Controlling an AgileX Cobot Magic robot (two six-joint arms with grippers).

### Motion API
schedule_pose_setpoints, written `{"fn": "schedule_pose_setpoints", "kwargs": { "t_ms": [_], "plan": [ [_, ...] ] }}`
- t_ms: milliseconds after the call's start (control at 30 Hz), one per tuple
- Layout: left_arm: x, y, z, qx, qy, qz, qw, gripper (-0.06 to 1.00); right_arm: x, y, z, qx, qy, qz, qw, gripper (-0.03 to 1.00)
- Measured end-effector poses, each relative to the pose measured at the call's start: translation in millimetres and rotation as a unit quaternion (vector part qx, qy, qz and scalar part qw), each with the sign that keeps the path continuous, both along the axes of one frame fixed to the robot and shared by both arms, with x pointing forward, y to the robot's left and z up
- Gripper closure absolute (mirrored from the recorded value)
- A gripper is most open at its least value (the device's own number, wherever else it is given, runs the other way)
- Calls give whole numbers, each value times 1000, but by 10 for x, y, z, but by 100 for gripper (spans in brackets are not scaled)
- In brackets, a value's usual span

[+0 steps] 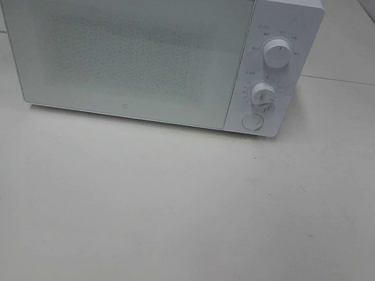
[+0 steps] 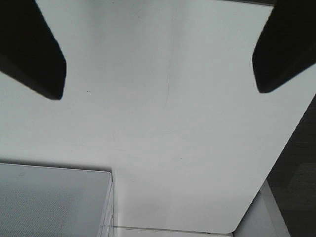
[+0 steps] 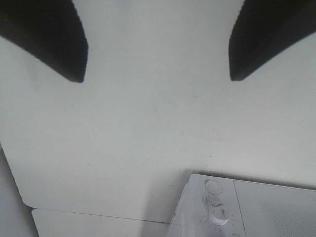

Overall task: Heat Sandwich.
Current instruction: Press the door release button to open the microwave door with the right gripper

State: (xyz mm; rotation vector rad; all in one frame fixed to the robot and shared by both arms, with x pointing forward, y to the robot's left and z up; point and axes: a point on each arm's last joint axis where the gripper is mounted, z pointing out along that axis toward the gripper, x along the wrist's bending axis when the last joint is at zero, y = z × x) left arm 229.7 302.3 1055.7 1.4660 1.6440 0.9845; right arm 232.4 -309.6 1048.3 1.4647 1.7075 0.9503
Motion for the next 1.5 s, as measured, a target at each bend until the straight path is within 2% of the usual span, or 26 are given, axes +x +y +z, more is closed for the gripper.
{"fn": "schedule_pose_setpoints", "kwargs": {
  "t_ms": [1067,1367,1500],
  "plan": [
    [0,0,0,0,0,0,1000,-3,8,10,13,4,-9,-2,1000,21],
    [0,0,0,0,0,0,1000,-3,210,63,191,8,-47,5,999,21],
    [0,0,0,0,0,0,1000,-3,402,117,262,14,-86,13,996,21]
  ]
}}
